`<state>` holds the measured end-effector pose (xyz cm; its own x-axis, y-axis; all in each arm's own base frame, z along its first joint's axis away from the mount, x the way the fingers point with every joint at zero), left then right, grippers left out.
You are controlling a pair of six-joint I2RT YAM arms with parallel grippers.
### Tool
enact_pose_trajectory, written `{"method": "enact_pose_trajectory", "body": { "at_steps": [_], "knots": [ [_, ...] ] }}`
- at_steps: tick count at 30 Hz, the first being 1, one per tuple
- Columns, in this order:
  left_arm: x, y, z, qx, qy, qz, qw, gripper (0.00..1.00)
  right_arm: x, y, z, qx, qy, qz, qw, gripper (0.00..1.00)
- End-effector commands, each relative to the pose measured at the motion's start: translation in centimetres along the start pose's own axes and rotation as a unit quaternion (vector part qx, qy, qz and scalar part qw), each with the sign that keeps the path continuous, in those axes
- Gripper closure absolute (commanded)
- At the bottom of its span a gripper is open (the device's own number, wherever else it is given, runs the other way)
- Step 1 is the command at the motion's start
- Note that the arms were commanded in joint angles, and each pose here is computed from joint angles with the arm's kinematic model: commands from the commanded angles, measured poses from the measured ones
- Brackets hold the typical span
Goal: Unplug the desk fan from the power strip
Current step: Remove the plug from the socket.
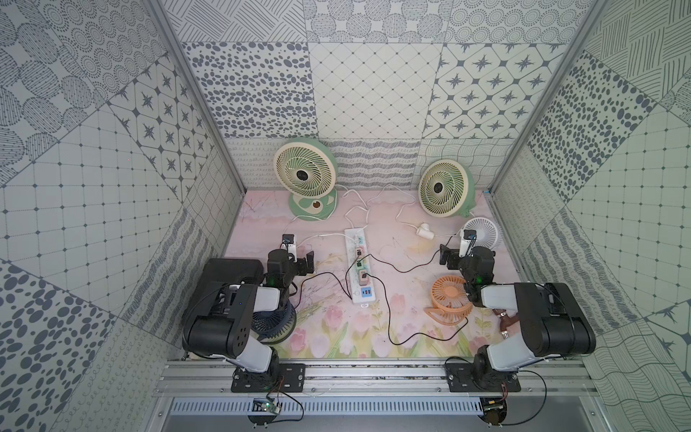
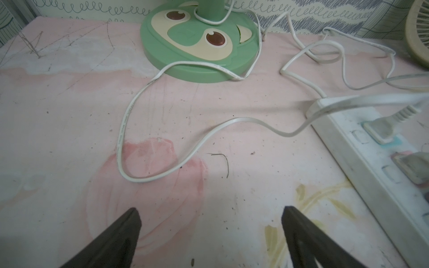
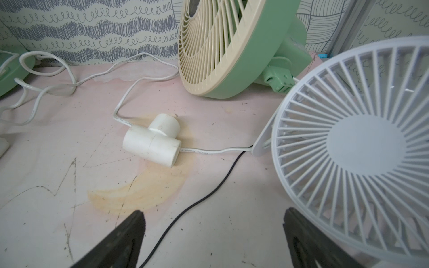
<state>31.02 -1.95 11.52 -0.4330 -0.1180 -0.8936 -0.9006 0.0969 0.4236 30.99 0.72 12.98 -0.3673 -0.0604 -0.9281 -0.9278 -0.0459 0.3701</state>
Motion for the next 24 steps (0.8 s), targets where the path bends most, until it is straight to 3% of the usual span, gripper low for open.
{"method": "enact_pose_trajectory", "body": {
  "at_steps": [1, 8, 13, 18, 24],
  "knots": [
    [-1.9, 1.1, 0.3, -0.022, 0.009, -0.031, 0.999, 0.01, -3.2, 0.9, 0.5, -0.004, 0.015, -0.03, 0.999, 0.03],
    [-3.7, 3.4, -1.1, 0.0, 0.031, -0.015, 0.999, 0.01, -7.8, 3.7, 4.4, -0.069, 0.069, -0.006, 0.995, 0.03],
    [-4.5, 5.5, -2.4, 0.028, 0.07, -0.02, 0.997, 0.01, -10.2, 6.6, 9.7, -0.146, 0.129, -0.005, 0.981, 0.03],
    [-4.0, 7.1, -4.2, 0.076, 0.13, 0.009, 0.989, 0.02, -12.0, 9.2, 13.8, -0.206, 0.104, 0.006, 0.973, 0.03],
    [-2.8, 7.7, -6.3, 0.164, 0.188, 0.065, 0.966, 0.17, -13.1, 11.5, 18.8, -0.243, 0.04, 0.051, 0.968, 0.03]
  ]
}}
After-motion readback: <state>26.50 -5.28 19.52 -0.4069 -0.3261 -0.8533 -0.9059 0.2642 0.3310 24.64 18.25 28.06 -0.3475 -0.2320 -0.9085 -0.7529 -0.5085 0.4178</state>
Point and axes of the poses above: each gripper's point midway between its finger pads, its own y axis back along the fingers, its own z axis along the line the jaws close on, x = y × z, the point moved 9 cm from there along y, back along the fingers, and after that the axes turned 5 degrees about y, right-handed, at the moved point
